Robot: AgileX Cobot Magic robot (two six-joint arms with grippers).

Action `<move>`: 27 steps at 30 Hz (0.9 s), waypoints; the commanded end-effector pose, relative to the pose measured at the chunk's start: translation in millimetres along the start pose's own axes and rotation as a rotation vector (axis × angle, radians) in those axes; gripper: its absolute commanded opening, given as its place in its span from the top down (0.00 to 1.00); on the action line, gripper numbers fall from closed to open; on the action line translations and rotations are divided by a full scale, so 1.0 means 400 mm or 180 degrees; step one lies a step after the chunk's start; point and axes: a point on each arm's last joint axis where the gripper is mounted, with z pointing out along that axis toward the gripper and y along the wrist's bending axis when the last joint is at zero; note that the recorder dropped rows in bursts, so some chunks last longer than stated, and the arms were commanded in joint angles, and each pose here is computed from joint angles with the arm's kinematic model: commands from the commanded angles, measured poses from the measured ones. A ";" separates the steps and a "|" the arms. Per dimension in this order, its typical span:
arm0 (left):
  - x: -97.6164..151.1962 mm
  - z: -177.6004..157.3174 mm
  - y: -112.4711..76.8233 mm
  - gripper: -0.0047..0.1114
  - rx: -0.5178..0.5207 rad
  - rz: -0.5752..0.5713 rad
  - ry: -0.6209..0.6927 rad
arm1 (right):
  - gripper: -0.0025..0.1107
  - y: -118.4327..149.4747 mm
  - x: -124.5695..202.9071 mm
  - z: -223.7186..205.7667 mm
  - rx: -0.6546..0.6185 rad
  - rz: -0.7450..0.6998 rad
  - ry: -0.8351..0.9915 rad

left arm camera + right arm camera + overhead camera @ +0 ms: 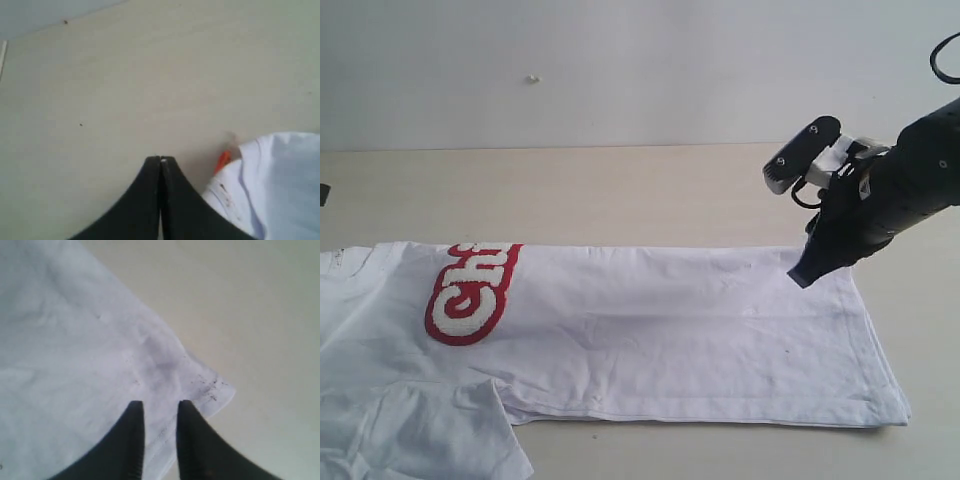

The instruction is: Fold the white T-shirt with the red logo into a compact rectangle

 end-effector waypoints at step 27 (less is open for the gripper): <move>0.148 0.200 -0.103 0.96 0.0434 0.0959 0.0975 | 0.98 0.032 0.020 -0.012 -0.0494 0.0320 0.0334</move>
